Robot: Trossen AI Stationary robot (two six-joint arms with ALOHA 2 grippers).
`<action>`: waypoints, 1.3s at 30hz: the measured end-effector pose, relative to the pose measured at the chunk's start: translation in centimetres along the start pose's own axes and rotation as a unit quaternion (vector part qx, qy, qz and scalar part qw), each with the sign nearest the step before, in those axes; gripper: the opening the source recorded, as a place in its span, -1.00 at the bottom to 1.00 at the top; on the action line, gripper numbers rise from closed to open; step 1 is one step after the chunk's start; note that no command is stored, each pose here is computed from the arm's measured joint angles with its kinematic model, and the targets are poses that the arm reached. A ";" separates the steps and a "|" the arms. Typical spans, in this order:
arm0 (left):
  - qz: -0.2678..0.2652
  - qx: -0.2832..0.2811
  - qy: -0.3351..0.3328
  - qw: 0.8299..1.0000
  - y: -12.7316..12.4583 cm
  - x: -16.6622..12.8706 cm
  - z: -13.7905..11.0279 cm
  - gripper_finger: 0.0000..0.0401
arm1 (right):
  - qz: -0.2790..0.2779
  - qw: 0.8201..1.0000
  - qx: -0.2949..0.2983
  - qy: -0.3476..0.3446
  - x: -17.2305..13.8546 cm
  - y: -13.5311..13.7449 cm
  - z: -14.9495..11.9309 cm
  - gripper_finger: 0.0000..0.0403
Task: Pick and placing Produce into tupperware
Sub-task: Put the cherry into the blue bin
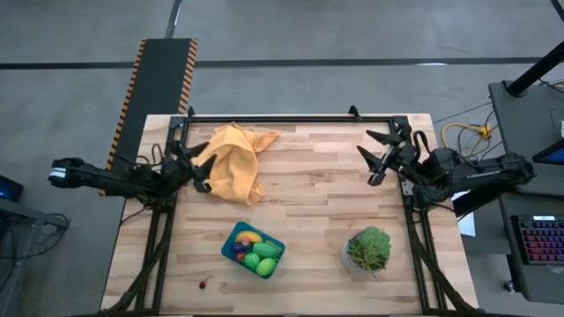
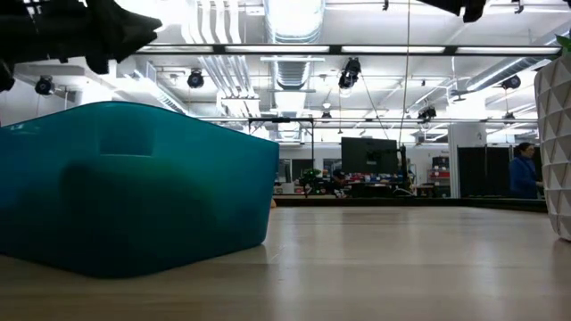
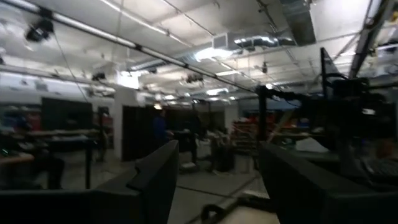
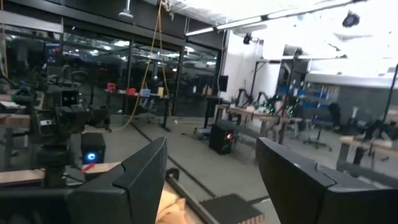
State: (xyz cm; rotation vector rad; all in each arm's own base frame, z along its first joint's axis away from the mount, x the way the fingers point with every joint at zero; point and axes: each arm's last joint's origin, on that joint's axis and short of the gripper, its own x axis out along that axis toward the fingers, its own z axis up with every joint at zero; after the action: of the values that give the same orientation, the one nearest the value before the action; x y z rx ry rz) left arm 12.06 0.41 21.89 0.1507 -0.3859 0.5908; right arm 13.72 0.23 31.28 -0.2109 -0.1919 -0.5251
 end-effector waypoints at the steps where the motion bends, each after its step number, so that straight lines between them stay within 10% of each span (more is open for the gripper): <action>1: -0.008 -0.006 0.010 1.000 -0.2 0.1 0.0 0.03 | 0.001 1.000 0.007 0.003 0.0 0.1 -0.1 0.18; 8: -0.096 0.035 0.109 0.989 -3.1 2.4 3.2 0.03 | 0.008 0.998 0.046 0.030 0.3 0.5 -0.8 0.18; 19: -0.138 0.041 0.402 0.904 -6.4 4.9 9.2 0.02 | 0.021 0.995 0.036 0.085 2.0 2.5 -2.9 0.18; 27: -0.166 0.004 0.468 0.868 -9.6 5.0 12.3 0.02 | 0.020 0.987 0.086 0.132 3.3 4.3 -5.1 0.18; 39: -0.135 0.011 0.631 0.764 -14.3 2.2 9.3 0.02 | 0.017 0.978 0.119 0.170 6.0 7.2 -7.5 0.18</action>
State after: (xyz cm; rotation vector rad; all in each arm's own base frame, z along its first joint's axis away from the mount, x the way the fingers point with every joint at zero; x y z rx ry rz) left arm 18.95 -12.55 30.91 -0.1882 0.9603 0.2982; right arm 23.46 1.63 24.38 0.1099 0.0827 -0.4908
